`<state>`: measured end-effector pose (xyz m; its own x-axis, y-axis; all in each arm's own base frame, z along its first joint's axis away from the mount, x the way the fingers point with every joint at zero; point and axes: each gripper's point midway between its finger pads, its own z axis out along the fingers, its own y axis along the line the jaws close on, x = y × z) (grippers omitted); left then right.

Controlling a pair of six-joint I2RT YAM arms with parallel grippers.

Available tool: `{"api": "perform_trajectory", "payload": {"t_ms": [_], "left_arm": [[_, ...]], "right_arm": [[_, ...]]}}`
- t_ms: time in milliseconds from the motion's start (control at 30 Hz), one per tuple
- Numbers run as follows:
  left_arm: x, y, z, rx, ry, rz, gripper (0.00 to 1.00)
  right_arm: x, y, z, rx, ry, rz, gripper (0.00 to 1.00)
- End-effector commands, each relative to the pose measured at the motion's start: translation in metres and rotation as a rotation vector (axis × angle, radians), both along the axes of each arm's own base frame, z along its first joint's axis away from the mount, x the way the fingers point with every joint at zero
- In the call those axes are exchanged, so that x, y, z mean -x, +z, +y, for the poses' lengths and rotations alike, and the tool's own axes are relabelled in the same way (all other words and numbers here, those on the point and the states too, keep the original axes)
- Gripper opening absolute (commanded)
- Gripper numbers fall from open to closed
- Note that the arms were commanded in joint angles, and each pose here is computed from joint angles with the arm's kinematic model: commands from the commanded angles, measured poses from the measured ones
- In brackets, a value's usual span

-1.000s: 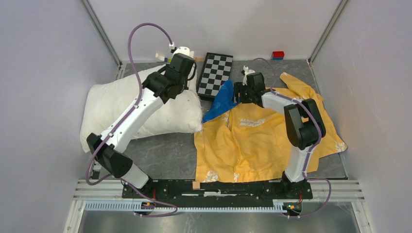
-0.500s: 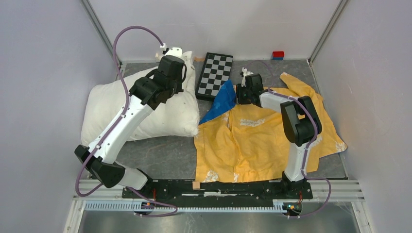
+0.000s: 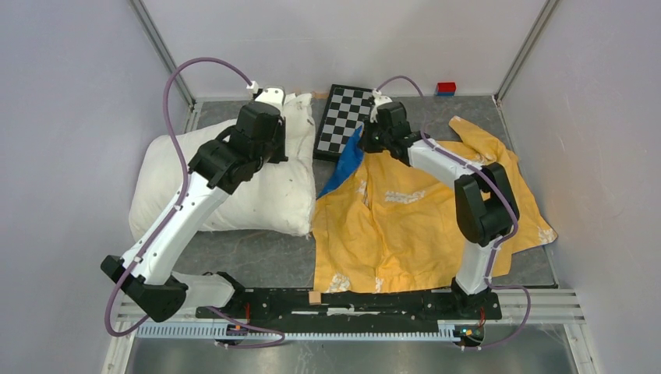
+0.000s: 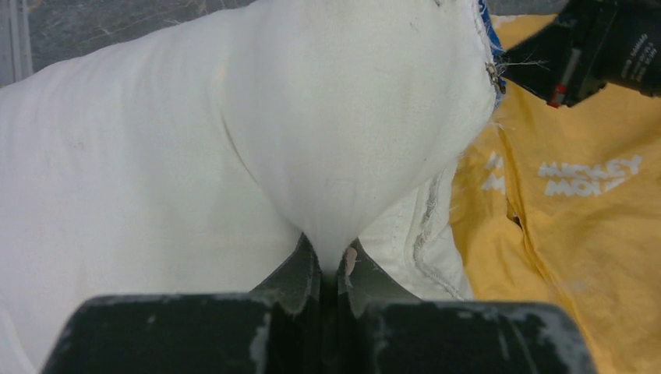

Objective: Put the pillow into the pillowcase

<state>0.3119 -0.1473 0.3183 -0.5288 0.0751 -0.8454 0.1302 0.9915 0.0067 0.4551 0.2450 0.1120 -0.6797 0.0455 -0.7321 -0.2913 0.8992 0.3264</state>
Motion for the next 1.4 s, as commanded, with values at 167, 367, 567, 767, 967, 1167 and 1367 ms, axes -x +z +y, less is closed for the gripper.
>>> {"api": "perform_trajectory", "payload": {"t_ms": [167,367,567,767,967,1167,1367], "left_arm": [[0.024,0.024,-0.024,0.209,-0.127,-0.068,0.02],[0.036,0.019,-0.030,0.258,-0.167,-0.045,0.02],[0.040,0.010,-0.043,0.302,-0.211,-0.011,0.02],[0.049,0.007,-0.068,0.383,-0.284,0.021,0.02],[0.058,0.010,-0.092,0.410,-0.304,0.022,0.03],[0.060,0.017,-0.119,0.442,-0.311,0.009,0.02],[0.051,0.022,-0.129,0.451,-0.263,-0.015,0.03]], "right_arm": [[-0.058,0.088,0.109,-0.329,0.007,-0.158,0.00],[-0.088,0.079,0.134,-0.317,0.063,-0.181,0.19],[-0.071,0.112,0.094,-0.165,0.060,-0.215,0.69],[-0.001,0.110,0.031,0.002,0.009,-0.150,0.72],[0.073,0.049,-0.023,0.127,-0.019,-0.069,0.63],[0.109,0.001,-0.034,0.164,0.022,-0.004,0.62],[0.118,-0.023,-0.026,0.195,0.057,0.023,0.62]]}}
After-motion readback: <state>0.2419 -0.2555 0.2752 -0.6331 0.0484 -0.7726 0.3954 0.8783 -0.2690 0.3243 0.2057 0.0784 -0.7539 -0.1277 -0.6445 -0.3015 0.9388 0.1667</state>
